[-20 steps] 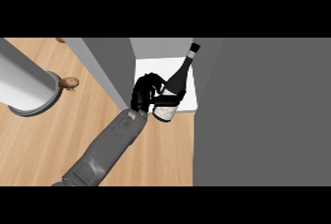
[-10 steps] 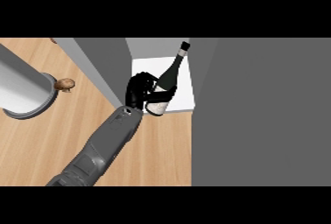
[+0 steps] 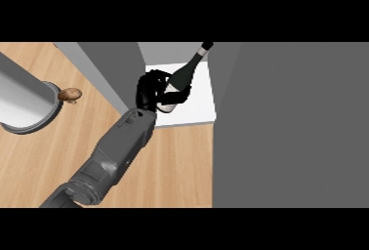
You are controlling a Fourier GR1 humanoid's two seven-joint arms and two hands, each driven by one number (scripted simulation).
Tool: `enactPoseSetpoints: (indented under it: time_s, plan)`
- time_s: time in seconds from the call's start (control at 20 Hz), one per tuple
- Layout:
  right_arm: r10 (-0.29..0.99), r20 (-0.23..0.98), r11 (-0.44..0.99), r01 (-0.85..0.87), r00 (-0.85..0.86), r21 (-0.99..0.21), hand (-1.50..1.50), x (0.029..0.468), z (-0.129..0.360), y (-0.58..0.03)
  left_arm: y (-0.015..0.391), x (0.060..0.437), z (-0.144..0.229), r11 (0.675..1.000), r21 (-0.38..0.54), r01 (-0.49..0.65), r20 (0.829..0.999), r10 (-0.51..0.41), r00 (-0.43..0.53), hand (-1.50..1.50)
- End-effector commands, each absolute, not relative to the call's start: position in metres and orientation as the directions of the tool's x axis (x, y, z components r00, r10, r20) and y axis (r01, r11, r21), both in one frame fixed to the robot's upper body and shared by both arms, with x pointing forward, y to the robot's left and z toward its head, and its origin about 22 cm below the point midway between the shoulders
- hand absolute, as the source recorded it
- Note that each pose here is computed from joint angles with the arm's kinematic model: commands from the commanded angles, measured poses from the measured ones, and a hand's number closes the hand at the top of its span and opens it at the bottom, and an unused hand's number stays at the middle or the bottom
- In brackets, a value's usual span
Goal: Pick up the wine, place it into the cabinet and close the cabinet
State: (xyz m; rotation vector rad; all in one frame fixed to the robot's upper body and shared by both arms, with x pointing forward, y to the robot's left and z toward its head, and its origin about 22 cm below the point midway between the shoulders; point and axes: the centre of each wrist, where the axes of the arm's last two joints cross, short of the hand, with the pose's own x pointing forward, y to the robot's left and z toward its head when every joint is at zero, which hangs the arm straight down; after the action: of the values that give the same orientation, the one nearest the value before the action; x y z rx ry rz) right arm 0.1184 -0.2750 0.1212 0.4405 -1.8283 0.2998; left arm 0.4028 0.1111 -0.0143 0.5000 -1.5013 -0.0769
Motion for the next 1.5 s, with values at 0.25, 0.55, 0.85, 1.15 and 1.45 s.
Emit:
enactPoseSetpoints:
  time_s: [0.25,0.55,0.85,1.15,1.45]
  plan:
    - [-0.228,0.927,0.859,-0.510,-0.299,0.047,-1.50,0.114,0.143,-0.268,0.103,0.416,0.005,0.789,0.543,-0.288,0.823,-0.568,-0.003,1.50]
    - [-0.216,0.936,0.855,-0.517,-0.279,0.044,-1.50,0.120,0.134,-0.274,0.095,0.422,0.019,0.741,0.612,-0.275,0.764,-0.645,-0.036,1.50]
    - [-0.227,0.931,0.849,-0.527,-0.287,0.044,-1.50,0.122,0.136,-0.267,0.088,0.422,0.025,0.763,0.567,-0.311,0.799,-0.601,-0.017,1.50]
    - [-0.222,0.927,0.836,-0.548,-0.302,0.022,-1.50,0.118,0.137,-0.270,0.089,0.426,0.029,0.703,0.626,-0.338,0.761,-0.646,0.066,1.50]
    - [-0.215,0.933,0.837,-0.547,-0.290,0.023,-1.50,0.121,0.136,-0.267,0.100,0.418,0.009,0.624,0.693,-0.361,0.700,-0.703,0.128,1.50]
